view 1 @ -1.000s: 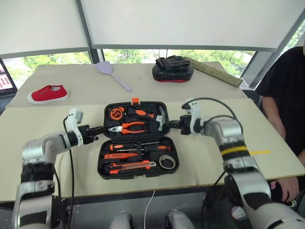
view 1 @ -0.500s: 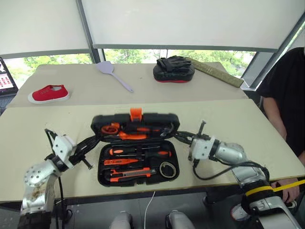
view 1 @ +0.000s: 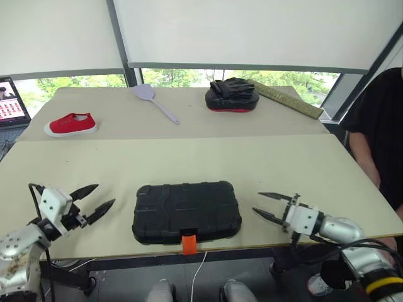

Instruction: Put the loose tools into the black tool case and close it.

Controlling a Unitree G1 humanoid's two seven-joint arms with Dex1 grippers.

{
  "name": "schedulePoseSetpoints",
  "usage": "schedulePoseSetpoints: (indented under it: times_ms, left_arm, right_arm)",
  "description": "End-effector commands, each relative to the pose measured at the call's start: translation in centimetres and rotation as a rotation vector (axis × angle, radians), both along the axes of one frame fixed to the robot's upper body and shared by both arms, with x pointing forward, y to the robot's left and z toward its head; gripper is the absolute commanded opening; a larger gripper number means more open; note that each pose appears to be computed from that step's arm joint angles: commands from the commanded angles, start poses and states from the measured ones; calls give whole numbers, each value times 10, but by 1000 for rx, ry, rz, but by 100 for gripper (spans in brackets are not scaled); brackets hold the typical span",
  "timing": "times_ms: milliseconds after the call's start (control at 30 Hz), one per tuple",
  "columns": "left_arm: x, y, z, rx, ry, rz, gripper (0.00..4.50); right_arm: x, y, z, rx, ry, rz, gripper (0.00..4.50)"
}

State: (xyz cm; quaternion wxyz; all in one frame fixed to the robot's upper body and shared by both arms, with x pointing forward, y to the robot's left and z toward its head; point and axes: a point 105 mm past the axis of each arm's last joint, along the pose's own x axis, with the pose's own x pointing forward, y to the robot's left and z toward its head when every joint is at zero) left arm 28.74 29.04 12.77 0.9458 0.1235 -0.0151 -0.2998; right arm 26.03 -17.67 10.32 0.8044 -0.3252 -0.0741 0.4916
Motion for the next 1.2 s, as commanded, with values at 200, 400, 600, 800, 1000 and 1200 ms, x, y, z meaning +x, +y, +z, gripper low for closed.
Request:
schedulePoseSetpoints:
  times_ms: [200, 400, 600, 800, 1000, 1200]
  left_arm:
    - [52, -47, 21, 43, 53, -155, 6]
    - [64, -59, -1, 134, 222, -259, 3]
    - [56, -51, -15, 128, 318, -282, 3]
    - [40, -35, -20, 51, 355, -224, 3]
    - [31, -16, 2, -73, 253, -126, 3]
    - [20, -40, 45, -84, 153, -293, 3]
  right_arm:
    - [-44, 50, -6, -29, 308, 222, 0]
    - [-29, 78, -19, -79, 341, 232, 0]
    - [6, 99, -8, -43, 221, 185, 0]
    - [53, 97, -5, -16, 152, 69, 0]
    - [79, 88, 4, 22, 121, 24, 0]
    - [57, 73, 8, 105, 177, 96, 0]
